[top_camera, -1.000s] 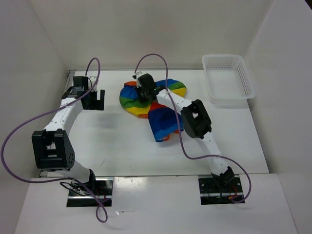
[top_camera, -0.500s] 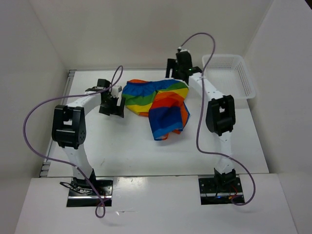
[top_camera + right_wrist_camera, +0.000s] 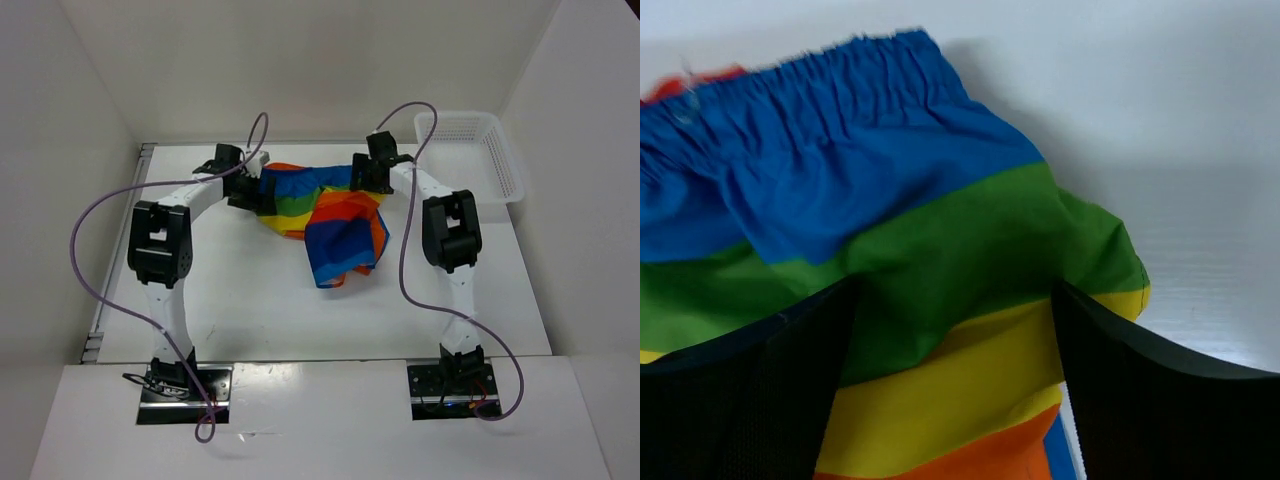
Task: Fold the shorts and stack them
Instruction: Move the shorts to the center of the board, then flatten the shorts out
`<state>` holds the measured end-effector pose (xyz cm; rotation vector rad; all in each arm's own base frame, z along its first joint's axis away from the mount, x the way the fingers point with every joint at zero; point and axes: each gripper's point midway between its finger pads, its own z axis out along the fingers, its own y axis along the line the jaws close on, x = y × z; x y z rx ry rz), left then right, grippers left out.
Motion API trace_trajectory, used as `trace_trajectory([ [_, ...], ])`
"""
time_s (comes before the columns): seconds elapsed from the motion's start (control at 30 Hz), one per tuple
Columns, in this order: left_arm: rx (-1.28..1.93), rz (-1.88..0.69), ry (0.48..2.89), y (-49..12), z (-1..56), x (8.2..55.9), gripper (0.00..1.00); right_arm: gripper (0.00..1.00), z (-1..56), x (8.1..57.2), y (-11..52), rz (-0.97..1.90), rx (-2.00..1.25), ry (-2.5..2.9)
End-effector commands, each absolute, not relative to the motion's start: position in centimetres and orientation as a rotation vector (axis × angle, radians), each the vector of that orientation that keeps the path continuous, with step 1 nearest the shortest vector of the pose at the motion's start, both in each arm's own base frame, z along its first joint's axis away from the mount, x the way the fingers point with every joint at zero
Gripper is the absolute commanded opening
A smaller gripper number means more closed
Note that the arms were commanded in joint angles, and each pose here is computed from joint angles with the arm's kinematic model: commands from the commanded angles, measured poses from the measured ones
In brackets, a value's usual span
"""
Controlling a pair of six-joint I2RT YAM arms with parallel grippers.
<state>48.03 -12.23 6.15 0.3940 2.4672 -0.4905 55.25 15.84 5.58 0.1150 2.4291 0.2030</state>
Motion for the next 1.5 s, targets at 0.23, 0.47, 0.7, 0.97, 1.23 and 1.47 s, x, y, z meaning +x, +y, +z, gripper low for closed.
trace_trajectory([
  [0.23,0.425,-0.46,2.446,-13.8,4.4,52.1,0.47,0.16,3.8,50.1,16.1,0.322,0.036,2.524],
  [0.47,0.374,-0.295,2.247,-12.9,12.2,60.9,0.38,0.0,4.5,40.6,21.4,0.562,-0.304,2.584],
  [0.7,0.413,-0.241,2.02,-17.9,23.2,62.0,1.0,0.96,12.5,36.3,27.7,0.747,-0.504,2.361],
  [0.97,0.39,-0.279,2.168,-12.6,26.1,51.4,1.0,1.0,17.7,40.0,20.7,0.501,-0.188,2.188],
  [1.23,0.251,-0.353,2.519,-6.0,18.4,36.9,0.98,0.91,11.0,39.0,20.1,0.504,-0.044,2.348],
  [1.47,0.131,-0.5,2.62,-4.6,14.6,30.1,0.98,0.87,9.0,40.0,21.1,0.554,-0.023,2.399],
])
